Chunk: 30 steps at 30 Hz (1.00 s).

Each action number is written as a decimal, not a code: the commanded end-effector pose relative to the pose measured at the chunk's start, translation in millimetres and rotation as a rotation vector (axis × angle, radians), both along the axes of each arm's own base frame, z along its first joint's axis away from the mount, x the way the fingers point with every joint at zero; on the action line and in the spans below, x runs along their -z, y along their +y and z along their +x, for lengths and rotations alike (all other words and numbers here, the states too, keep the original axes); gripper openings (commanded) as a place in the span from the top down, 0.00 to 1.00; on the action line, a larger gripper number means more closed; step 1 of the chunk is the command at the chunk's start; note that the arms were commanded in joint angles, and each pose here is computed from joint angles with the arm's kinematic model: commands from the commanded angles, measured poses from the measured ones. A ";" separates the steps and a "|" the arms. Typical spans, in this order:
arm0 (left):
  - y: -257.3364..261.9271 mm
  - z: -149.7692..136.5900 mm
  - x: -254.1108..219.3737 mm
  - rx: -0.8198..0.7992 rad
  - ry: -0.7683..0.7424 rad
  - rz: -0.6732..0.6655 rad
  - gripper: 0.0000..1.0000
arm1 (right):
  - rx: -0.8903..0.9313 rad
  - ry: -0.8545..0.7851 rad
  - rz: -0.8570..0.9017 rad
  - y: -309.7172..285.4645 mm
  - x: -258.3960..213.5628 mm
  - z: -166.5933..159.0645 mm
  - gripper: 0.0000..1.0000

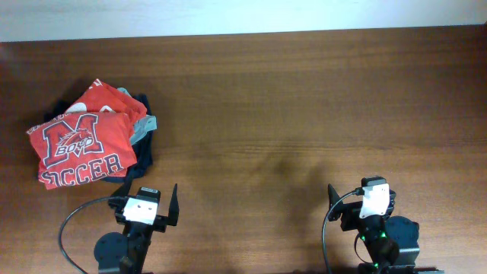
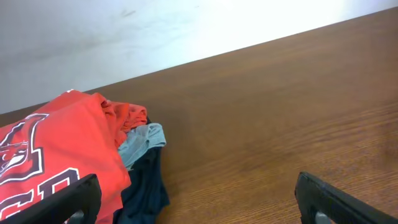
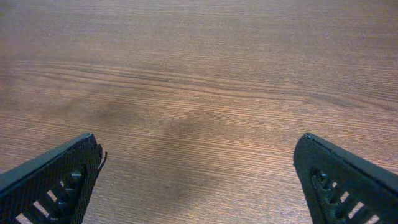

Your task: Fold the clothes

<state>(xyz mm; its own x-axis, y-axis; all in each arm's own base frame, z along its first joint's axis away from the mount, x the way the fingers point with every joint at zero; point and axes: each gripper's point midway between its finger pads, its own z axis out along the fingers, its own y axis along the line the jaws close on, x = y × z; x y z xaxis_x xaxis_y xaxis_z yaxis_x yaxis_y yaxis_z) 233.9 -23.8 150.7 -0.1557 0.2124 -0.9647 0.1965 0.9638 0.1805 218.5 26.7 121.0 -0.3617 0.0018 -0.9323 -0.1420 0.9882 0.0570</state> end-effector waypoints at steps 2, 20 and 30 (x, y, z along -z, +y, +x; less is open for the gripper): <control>0.2 0.4 2.1 -0.001 -0.006 0.010 0.01 | 0.006 0.000 0.013 -0.6 1.4 0.0 0.01; 0.2 0.4 2.1 -0.001 -0.006 0.010 0.01 | -0.027 0.001 0.013 6.5 1.4 -1.0 0.01; 0.2 0.4 2.1 -0.001 -0.006 0.010 0.01 | -0.027 0.000 0.013 6.5 1.4 -1.0 0.01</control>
